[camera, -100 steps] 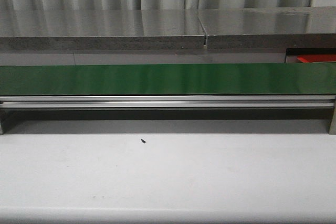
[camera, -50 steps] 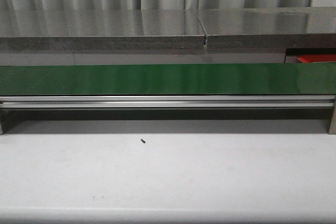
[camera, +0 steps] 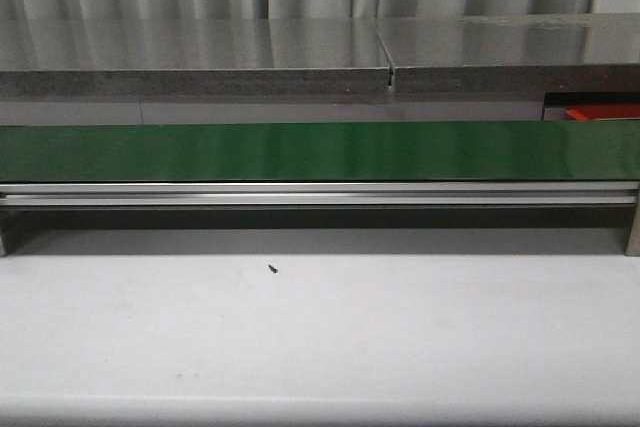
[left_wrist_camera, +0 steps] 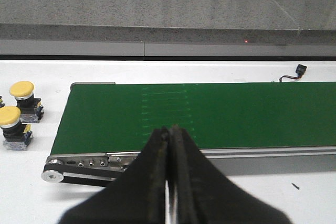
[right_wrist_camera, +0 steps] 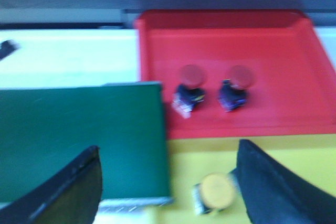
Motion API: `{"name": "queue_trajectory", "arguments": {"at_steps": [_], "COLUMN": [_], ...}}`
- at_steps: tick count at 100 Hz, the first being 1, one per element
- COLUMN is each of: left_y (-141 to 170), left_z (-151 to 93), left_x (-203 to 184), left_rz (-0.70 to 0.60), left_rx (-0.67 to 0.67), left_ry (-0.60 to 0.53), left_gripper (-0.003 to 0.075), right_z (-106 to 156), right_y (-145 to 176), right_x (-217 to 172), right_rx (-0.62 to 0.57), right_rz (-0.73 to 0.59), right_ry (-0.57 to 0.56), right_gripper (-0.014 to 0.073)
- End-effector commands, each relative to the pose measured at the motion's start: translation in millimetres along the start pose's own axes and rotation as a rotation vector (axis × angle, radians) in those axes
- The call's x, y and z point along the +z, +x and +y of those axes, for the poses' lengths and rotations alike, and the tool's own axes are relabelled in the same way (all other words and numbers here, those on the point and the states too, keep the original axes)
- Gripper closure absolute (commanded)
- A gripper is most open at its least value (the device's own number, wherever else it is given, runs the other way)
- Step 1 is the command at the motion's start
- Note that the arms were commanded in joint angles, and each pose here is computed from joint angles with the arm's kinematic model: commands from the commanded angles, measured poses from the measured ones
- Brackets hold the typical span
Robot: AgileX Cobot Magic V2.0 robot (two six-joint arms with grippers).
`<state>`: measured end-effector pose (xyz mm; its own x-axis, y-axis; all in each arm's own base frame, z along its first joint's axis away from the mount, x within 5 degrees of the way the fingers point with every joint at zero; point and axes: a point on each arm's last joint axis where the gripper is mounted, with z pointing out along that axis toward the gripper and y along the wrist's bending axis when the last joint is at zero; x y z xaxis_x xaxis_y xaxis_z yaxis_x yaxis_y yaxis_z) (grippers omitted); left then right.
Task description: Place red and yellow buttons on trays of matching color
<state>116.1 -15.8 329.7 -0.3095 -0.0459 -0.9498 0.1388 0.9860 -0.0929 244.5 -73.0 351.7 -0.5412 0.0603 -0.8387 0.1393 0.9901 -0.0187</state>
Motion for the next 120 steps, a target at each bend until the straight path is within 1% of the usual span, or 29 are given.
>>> {"name": "queue_trajectory", "arguments": {"at_steps": [1,10,21,26,33,40,45,47,52,54,59,62,66,120], "left_y": [-15,-15,-15,-15,-15,-15,-15,-15,-15,-15,-15,-15,-15,-15], "left_z": [-1,-1,-1,-1,-1,-1,-1,-1,-1,-1,-1,-1,-1,-1], "left_x": [-3,-3,-3,-3,-3,-3,-3,-3,-3,-3,-3,-3,-3,-3], "left_rz": [-0.096,-0.096,-0.096,-0.096,-0.096,-0.096,-0.096,-0.096,-0.096,-0.096,-0.096,-0.096,-0.096,-0.100], "left_rx": [-0.012,-0.012,-0.012,-0.012,-0.012,-0.012,-0.012,-0.012,-0.012,-0.012,-0.012,-0.012,-0.012,-0.012], "left_ry": [0.001,0.001,0.001,0.001,0.001,0.001,0.001,0.001,0.001,0.001,0.001,0.001,0.001,0.001], "left_gripper": [0.0739,0.0739,0.0739,0.0739,0.0739,0.0739,0.0739,0.0739,0.0739,0.0739,0.0739,0.0739,0.0739,0.0739], "right_z": [18,36,51,55,58,59,59,59,59,59,59,59,59,59], "right_y": [-1,13,28,33,41,45,46,47,46,46,46,46,46,47], "right_x": [-22,-32,-42,-48,-55,-61,-65,-67,-70,-72,-74,-74,-74,-72], "right_rx": [-0.031,-0.048,-0.071,-0.084,-0.095,-0.101,-0.104,-0.105,-0.106,-0.107,-0.108,-0.108,-0.108,-0.109], "right_rz": [-0.073,-0.040,-0.003,0.004,0.012,0.010,-0.002,-0.007,-0.019,-0.025,-0.032,-0.034,-0.034,-0.014], "right_ry": [-0.049,-0.129,-0.199,-0.221,-0.240,-0.246,-0.243,-0.243,-0.242,-0.242,-0.241,-0.241,-0.241,-0.247], "right_gripper": [0.0057,0.0065,0.0068,0.0089,0.0155,0.0270,0.0389,0.0419,0.0542,0.0571,0.0678,0.0720,0.0708,0.0712]}}
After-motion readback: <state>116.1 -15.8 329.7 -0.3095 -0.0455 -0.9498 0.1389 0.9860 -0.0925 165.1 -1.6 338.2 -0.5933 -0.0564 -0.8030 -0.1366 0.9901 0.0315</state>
